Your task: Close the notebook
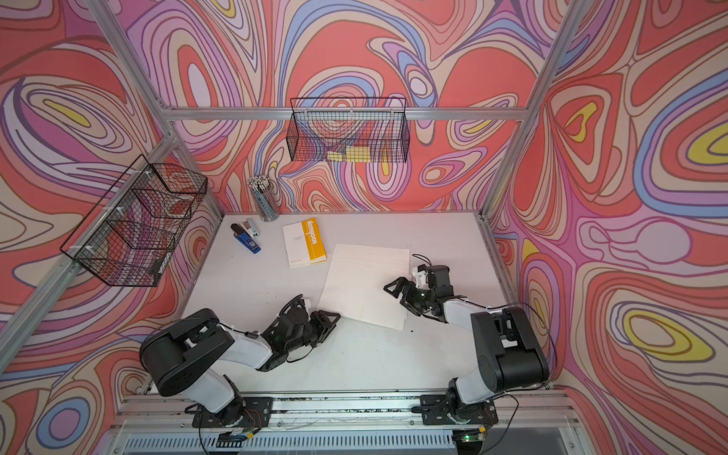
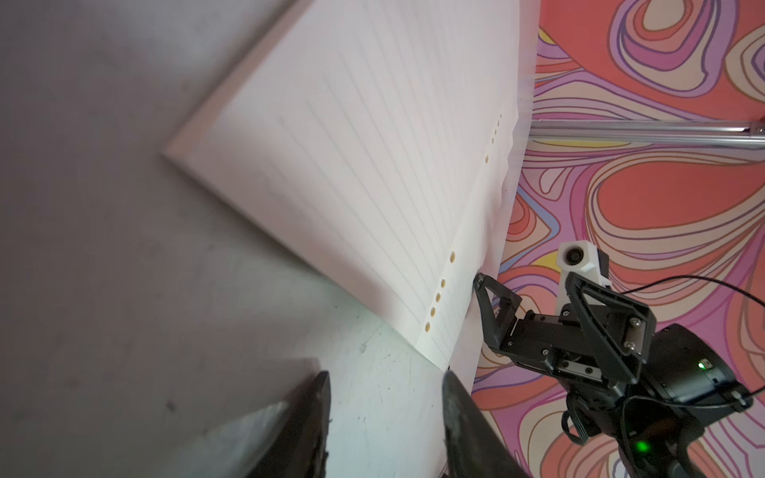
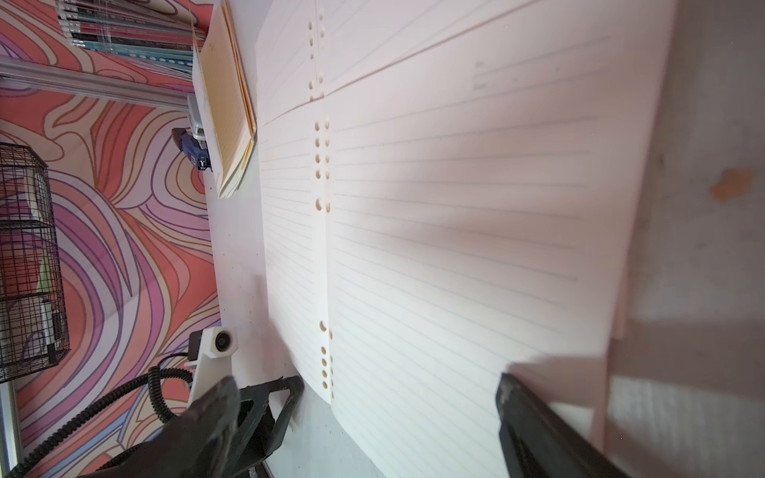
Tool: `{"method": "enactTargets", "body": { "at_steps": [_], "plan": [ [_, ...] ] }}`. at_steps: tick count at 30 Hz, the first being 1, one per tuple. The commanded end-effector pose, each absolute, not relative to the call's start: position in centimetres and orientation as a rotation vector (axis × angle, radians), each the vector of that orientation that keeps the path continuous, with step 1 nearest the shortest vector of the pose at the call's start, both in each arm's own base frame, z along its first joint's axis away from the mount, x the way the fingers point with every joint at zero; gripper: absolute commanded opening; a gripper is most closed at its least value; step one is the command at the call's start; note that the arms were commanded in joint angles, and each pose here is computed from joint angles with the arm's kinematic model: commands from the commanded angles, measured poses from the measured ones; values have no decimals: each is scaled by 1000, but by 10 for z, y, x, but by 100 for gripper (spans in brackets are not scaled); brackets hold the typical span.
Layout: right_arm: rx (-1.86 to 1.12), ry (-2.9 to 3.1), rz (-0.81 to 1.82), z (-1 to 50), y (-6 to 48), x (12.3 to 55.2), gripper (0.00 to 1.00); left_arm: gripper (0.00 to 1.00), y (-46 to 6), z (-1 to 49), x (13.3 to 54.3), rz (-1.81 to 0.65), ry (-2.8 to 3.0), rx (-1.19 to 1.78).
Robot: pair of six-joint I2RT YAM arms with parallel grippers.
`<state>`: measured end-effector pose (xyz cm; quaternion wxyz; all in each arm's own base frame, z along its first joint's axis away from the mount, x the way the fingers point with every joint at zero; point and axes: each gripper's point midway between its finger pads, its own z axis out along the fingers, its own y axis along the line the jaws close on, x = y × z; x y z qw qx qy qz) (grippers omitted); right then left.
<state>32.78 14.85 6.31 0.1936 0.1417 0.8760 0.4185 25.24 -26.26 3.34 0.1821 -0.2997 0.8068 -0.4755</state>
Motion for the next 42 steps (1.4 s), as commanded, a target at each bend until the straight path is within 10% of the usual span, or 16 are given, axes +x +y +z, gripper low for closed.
{"method": "enactTargets", "body": {
  "at_steps": [1, 27, 36, 42],
  "plan": [
    [401, 2482, 1164, 54, 147, 319, 98, 43, -261, 42, 265, -1409, 2122, -965],
    [396, 2514, 1160, 50, 146, 309, 98, 36, -277, 5, 278, -1345, 2001, -1097],
    [405, 2517, 1162, 48, 146, 310, 98, 2, -276, 11, 276, -1335, 2015, -1021],
    [400, 2514, 1167, 50, 147, 312, 98, 0, -273, 16, 272, -1320, 2026, -956]
  ]
}}
